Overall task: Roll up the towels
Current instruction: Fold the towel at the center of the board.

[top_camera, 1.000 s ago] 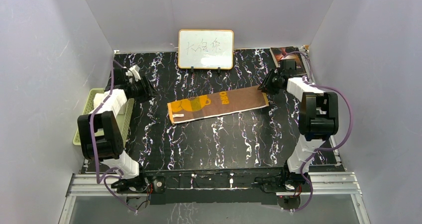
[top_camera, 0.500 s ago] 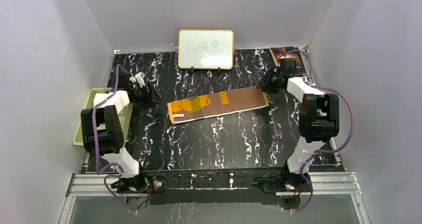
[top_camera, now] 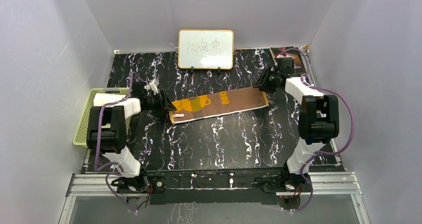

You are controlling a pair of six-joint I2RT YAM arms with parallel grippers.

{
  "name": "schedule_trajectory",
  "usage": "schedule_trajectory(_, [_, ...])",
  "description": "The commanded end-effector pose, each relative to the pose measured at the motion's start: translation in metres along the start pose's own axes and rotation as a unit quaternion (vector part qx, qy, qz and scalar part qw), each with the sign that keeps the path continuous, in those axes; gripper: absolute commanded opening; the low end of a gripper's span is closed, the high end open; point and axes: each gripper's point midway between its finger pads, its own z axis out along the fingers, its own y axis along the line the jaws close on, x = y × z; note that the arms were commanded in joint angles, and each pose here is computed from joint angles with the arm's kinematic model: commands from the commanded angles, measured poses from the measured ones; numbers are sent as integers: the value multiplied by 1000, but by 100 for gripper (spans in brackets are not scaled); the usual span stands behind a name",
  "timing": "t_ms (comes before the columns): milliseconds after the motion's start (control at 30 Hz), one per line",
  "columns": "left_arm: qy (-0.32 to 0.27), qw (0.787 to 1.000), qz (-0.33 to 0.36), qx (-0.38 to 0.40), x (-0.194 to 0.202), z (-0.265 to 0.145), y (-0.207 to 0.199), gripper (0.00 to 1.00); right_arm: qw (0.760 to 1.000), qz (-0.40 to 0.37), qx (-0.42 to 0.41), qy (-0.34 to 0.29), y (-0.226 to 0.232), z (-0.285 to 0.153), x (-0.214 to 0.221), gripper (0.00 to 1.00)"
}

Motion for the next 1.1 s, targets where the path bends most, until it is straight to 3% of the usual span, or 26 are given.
schedule_trajectory(0, [8,1000,-20,-14,14,8,7,52,998,-20,-26,-46,23,-24,-25,36])
schedule_trajectory(133, [1,999,-31,-18,18,6,9,47,998,-20,-29,-44,23,-25,-24,36])
schedule_trajectory(367, [-15,998,-52,15,12,3,-8,2,998,-21,-31,-46,25,-27,-25,36])
schedule_trajectory(400, [-16,998,-51,17,10,2,-10,0,998,-21,-30,-46,25,-26,-25,36])
schedule_trajectory(700, [-13,998,-14,-58,6,-40,-10,0,998,-40,-27,-38,38,-23,-14,36])
schedule_trajectory(900, [-20,988,-3,-156,11,-75,9,0,998,-57,-7,-36,45,-18,-10,36])
schedule_trajectory(1067, [-23,981,16,-192,-1,-95,7,0,997,-64,-4,-37,51,-17,-10,36])
